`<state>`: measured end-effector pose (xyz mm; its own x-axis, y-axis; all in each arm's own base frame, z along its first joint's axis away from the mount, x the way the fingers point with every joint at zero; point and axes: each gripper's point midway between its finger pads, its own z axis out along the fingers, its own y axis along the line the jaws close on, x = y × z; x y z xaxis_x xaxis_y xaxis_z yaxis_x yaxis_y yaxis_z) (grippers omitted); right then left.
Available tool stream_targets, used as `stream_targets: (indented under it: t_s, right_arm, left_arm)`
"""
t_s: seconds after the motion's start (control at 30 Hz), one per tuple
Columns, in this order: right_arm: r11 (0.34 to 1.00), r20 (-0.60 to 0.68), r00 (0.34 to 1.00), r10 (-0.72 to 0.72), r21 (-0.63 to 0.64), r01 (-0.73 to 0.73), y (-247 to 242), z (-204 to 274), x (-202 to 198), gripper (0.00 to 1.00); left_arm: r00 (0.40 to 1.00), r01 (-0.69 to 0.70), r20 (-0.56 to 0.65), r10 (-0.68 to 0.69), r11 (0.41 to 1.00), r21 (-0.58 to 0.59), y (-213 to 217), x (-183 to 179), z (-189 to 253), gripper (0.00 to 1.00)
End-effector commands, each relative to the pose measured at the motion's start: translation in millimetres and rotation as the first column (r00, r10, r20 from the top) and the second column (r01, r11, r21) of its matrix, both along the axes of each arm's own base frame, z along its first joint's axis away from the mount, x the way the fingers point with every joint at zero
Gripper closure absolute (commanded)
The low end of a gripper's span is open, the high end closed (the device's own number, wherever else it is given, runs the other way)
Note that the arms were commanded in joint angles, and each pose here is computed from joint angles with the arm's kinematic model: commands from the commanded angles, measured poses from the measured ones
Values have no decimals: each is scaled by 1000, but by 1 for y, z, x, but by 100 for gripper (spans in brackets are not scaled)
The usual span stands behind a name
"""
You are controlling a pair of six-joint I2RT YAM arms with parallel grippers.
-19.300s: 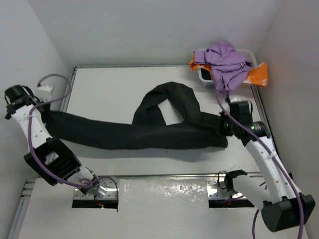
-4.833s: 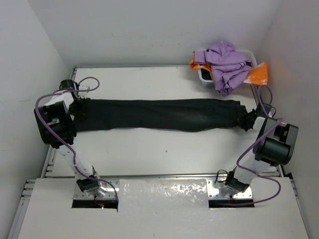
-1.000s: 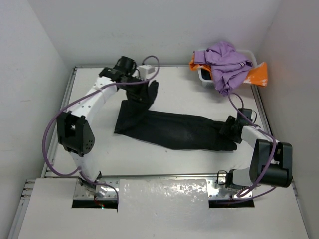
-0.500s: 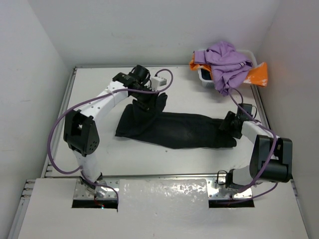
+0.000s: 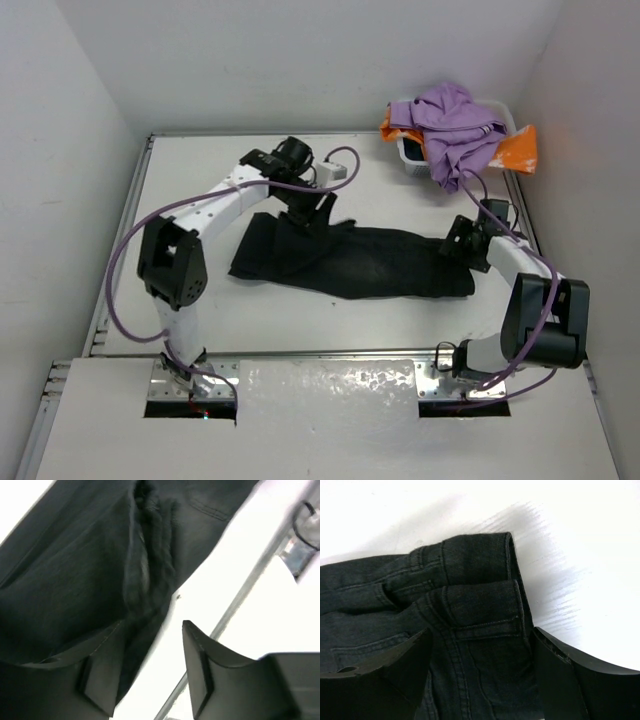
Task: Fold and stack the trousers
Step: Fold the trousers
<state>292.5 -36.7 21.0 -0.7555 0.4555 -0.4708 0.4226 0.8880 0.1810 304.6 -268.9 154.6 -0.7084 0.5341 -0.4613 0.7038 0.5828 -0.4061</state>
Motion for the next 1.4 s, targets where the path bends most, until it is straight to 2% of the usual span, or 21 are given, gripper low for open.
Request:
stream_targets:
  t_s: [0.0,0.03,0.1,0.17,0.27,0.37,0.43,0.47,0.53,0.6,0.7,0.73,0.8,0.83,0.9,0.93,0.97,1.03,1.1,1.23,1.37]
  right_arm:
    - [999,95,995,35,-36,-31,-4,39,23,25]
    - [999,97,995,37,-40,-33,-4,43,23,24]
    - [998,130,990,49,-56,-42,-5,59,29,24]
    - [996,162,985,60,-73,-49,-7,78,32,23]
    - [993,203,977,72,-105,-52,-7,101,35,25]
    - [990,248,962,114,-111,-89,11,119,37,29]
    - [990,294,946,136,-75,-119,34,128,43,38]
    - [984,306,935,179,-46,-174,64,130,45,40]
    - [966,307,919,246,-1,-258,107,124,49,45]
    - [964,294,928,227,70,-258,134,117,53,46]
    - [914,306,891,335,124,-386,193,107,63,45]
    - [877,375,841,389,128,-463,221,116,71,44]
    - [807,417,779,468,158,-570,257,120,82,34]
    - [775,479,733,482,157,-612,274,142,99,30]
    - [738,411,738,535,198,-645,289,116,110,27]
    - [721,438,714,546,189,-667,299,131,125,27]
    - [697,392,718,575,226,-681,309,106,128,26]
    - [660,397,694,600,245,-711,329,106,135,25]
    - [641,334,701,630,287,-712,340,77,130,24]
    - [647,277,713,644,300,-701,341,49,129,23]
    - [631,259,695,671,292,-718,343,37,129,20]
  left_arm:
    - [992,114,-24,-120,978,-173,-61,-4,15,52]
    - [985,161,-25,-168,971,-178,-68,-11,16,50]
    - [960,273,-3,-281,933,-233,-93,-28,33,34]
    - [925,373,48,-376,881,-289,-103,-45,59,29]
    - [879,476,152,-452,820,-317,-102,-59,95,28]
    - [848,523,250,-467,815,-251,-84,-58,115,28]
    - [873,464,271,-406,863,-200,-62,-40,116,29]
    - [892,416,272,-361,892,-177,-46,-34,115,29]
    - [946,240,262,-189,954,-178,-3,-1,112,30]
    - [969,45,246,-5,986,-160,51,35,102,31]
    - [948,-214,225,226,974,-76,123,66,63,40]
    - [932,-268,237,273,962,-54,140,74,54,46]
    - [908,-383,181,377,924,-1,177,73,20,50]
    - [896,-423,151,418,906,5,187,71,5,50]
    - [864,-490,144,483,871,19,207,76,-8,49]
    - [854,-506,155,496,862,31,212,79,-18,46]
    - [851,-511,163,499,859,40,214,82,-21,44]
    - [852,-510,153,501,860,28,212,86,-31,39]
    - [844,-523,153,514,852,23,212,92,-37,35]
    - [867,-495,82,492,869,10,201,89,-66,30]
    - [891,-454,52,451,889,55,189,83,-95,29]
